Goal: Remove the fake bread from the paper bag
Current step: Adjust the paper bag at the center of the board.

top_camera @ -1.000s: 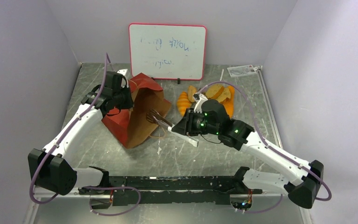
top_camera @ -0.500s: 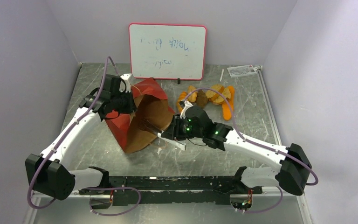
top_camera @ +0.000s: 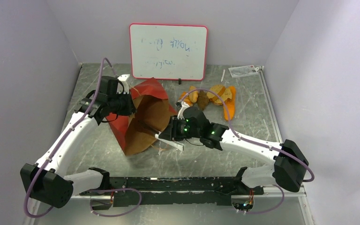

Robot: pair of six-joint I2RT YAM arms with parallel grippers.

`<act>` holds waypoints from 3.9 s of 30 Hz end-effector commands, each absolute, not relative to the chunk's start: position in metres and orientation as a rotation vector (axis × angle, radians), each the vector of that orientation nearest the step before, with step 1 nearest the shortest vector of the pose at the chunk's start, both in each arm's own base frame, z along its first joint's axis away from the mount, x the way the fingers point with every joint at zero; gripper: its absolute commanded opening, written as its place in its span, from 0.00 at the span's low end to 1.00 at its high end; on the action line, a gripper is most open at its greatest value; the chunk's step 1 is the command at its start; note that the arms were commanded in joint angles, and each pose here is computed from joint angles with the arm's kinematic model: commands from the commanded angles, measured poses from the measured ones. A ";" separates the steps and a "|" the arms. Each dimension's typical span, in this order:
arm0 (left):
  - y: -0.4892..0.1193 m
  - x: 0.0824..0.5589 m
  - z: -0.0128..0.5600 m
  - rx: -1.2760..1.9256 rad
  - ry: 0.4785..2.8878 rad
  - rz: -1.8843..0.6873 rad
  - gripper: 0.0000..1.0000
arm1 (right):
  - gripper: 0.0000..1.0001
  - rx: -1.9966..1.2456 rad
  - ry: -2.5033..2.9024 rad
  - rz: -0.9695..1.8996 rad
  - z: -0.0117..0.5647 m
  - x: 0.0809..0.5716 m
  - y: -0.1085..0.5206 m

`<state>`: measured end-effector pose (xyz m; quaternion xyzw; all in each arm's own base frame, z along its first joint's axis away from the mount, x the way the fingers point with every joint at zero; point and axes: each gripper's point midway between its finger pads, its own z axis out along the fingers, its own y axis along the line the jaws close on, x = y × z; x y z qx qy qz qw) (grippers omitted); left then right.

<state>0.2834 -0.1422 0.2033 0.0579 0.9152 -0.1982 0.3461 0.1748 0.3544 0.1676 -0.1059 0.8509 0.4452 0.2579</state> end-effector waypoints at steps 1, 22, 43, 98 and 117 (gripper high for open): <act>-0.139 0.292 0.212 0.079 2.348 -0.498 0.07 | 0.28 -0.345 2.172 1.241 0.218 0.178 0.358; -0.110 0.342 0.297 -0.395 2.175 -0.353 0.07 | 0.22 0.039 1.919 0.852 0.338 0.205 0.232; -0.087 0.344 0.350 -0.479 2.069 -0.483 0.07 | 0.21 0.168 1.904 0.622 0.317 0.240 0.219; -0.103 0.288 0.259 -1.033 1.984 -1.269 0.07 | 0.21 0.024 2.103 0.330 0.070 0.325 0.356; -0.093 0.276 0.242 -1.158 1.964 -1.185 0.07 | 0.35 -0.004 2.266 0.275 0.008 0.300 0.343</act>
